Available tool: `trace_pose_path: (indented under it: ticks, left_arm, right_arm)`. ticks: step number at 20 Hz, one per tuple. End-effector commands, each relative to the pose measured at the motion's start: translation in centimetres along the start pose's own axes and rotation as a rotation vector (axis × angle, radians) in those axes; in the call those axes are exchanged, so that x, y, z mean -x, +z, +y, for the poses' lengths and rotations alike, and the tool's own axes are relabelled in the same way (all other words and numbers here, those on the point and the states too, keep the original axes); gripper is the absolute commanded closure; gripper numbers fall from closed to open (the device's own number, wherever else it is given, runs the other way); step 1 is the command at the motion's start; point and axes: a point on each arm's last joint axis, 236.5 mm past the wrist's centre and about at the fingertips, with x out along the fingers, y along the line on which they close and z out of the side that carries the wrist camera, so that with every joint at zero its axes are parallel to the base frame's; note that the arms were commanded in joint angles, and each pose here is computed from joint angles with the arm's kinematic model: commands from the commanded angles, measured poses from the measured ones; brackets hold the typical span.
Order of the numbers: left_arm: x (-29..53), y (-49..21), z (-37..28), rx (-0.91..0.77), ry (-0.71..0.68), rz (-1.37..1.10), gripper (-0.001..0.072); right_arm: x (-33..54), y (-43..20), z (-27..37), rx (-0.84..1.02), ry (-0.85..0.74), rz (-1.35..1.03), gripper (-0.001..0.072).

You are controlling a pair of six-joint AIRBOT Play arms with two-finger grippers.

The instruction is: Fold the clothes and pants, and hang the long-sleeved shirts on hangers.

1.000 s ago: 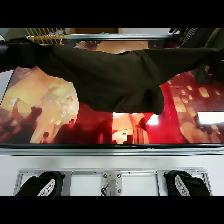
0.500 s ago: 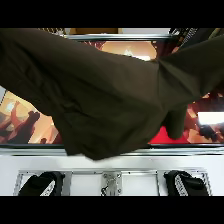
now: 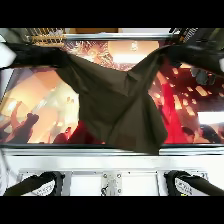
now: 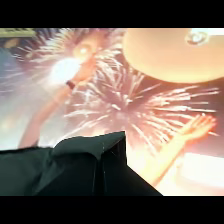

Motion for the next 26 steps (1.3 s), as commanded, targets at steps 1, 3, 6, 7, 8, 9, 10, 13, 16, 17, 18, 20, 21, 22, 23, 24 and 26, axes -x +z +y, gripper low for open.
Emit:
trace_pose_path:
  ticks: [1, 3, 6, 7, 8, 9, 10, 13, 16, 17, 18, 20, 21, 22, 23, 24, 26]
  left_arm:
    - [-10.1, -2.5, 5.1, 0.066, 0.063, 0.079, 0.0605]
    - [-12.1, -3.0, 7.3, 0.137, 0.084, 0.084, 0.0007]
    - [-10.8, -3.3, 10.4, 0.218, 0.110, 0.137, 0.0033]
    - [-9.7, -4.0, 11.6, 0.248, 0.126, 0.169, 0.0033]
    - [-8.9, -5.3, 12.9, 0.300, 0.144, 0.206, 0.0033]
    - [-8.3, -7.2, 14.1, 0.363, 0.163, 0.254, 0.0033]
    - [-8.2, -9.5, 14.8, 0.422, 0.177, 0.306, 0.0033]
    - [-10.2, -17.5, 13.5, 0.586, 0.136, 0.466, 0.0033]
    - [-14.0, -21.5, 10.1, 0.793, -0.004, 0.513, 0.0033]
    - [-15.3, -21.9, 9.3, 0.861, -0.041, 0.503, 0.0033]
    - [-16.4, -22.2, 9.1, 0.902, -0.064, 0.491, 0.0033]
    - [-17.9, -22.5, 8.5, 0.951, -0.097, 0.493, 0.0034]
    - [-18.4, -22.7, 8.0, 0.936, -0.106, 0.507, 0.0033]
    - [-19.0, -22.8, 7.6, 0.909, -0.113, 0.516, 0.0033]
    - [-19.6, -23.0, 7.0, 0.894, -0.119, 0.527, 0.0033]
    - [-20.1, -23.1, 6.4, 0.883, -0.125, 0.537, 0.0034]
    - [-21.1, -23.1, 5.2, 0.861, -0.136, 0.552, 0.0033]
  right_arm:
    - [-9.1, -2.6, -4.4, -0.063, -0.043, 0.012, 0.0443]
    - [-10.0, -2.5, -5.3, -0.081, -0.041, 0.019, 0.0051]
    - [-6.4, 0.7, -6.2, -0.073, -0.058, -0.034, 0.0054]
    - [-4.3, 1.9, -6.4, -0.068, -0.063, -0.043, 0.0057]
    - [-2.1, 2.8, -6.5, -0.057, -0.068, -0.046, 0.0057]
    - [-0.2, 3.1, -6.4, -0.040, -0.074, -0.038, 0.0057]
    - [1.7, 2.8, -6.3, -0.021, -0.086, -0.018, 0.0057]
    - [5.2, -1.1, -5.4, 0.015, -0.109, 0.088, 0.0057]
    - [7.0, -5.8, -3.6, -0.006, -0.087, 0.157, 0.0057]
    - [7.5, -7.0, -3.2, -0.009, -0.084, 0.170, 0.0057]
    - [8.0, -8.1, -2.7, -0.010, -0.078, 0.181, 0.0057]
    - [8.9, -9.3, -1.9, -0.010, -0.069, 0.185, 0.0057]
    - [9.3, -9.5, -1.7, -0.010, -0.066, 0.179, 0.0057]
    - [9.7, -9.4, -1.4, -0.005, -0.065, 0.172, 0.0057]
    - [10.0, -9.1, -1.2, 0.000, -0.064, 0.161, 0.0057]
    - [10.3, -8.8, -1.0, 0.006, -0.064, 0.150, 0.0057]
    - [10.8, -8.5, -0.7, 0.013, -0.063, 0.135, 0.0057]
